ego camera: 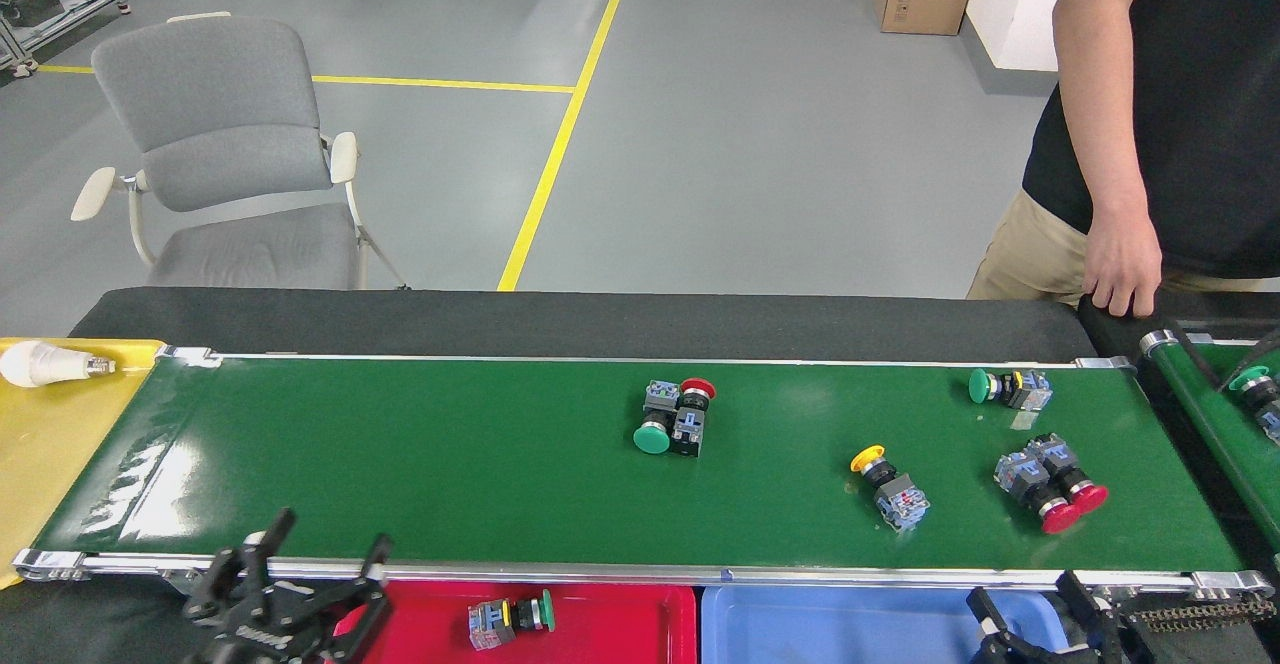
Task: Pick switch part from conveyor to tray
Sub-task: 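Grasp green-button part with left gripper, yellow-button part with right gripper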
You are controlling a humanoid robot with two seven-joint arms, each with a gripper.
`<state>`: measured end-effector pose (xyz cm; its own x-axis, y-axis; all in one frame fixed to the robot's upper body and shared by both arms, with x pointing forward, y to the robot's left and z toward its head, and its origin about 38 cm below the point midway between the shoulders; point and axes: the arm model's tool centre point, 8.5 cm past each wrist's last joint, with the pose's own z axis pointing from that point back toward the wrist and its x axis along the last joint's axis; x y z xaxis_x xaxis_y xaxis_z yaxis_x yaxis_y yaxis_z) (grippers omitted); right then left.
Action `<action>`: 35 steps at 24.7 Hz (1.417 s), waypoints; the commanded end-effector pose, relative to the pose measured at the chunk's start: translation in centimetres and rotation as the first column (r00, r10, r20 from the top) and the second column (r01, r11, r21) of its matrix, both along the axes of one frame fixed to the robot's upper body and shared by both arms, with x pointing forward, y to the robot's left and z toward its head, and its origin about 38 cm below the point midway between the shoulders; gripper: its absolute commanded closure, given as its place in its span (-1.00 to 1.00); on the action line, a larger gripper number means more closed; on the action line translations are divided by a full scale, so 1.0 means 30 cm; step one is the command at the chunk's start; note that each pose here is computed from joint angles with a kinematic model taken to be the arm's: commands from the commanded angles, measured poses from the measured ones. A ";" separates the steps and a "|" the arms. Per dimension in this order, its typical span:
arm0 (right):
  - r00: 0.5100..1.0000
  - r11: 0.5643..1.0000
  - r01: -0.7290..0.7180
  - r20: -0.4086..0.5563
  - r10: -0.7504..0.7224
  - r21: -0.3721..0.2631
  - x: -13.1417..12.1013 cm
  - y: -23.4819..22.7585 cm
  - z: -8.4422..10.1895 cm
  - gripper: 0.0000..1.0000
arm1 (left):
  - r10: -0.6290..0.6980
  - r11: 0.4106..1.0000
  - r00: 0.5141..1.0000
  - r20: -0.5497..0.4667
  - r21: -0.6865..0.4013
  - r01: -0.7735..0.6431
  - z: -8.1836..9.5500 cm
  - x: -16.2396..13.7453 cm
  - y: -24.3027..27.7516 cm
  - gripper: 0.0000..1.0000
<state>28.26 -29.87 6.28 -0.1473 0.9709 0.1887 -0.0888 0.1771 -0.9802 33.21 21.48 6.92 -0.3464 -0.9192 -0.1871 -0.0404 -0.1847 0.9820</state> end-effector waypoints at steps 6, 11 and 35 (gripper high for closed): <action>0.995 0.992 -0.067 -0.085 0.058 -0.110 0.135 0.225 0.001 -1.00 | 0.029 0.999 0.993 -0.115 -0.015 -0.031 0.005 0.184 -0.170 -1.00; 0.988 0.984 -0.125 -0.104 0.111 -0.131 0.221 0.367 -0.004 -1.00 | 0.021 1.000 0.990 -0.136 -0.018 -0.024 -0.008 0.221 -0.192 -1.00; 0.887 0.861 -0.461 -0.090 0.453 -0.214 0.284 0.697 0.017 0.88 | 0.064 0.998 0.972 -0.225 -0.004 -0.067 -0.075 0.381 -0.173 -1.00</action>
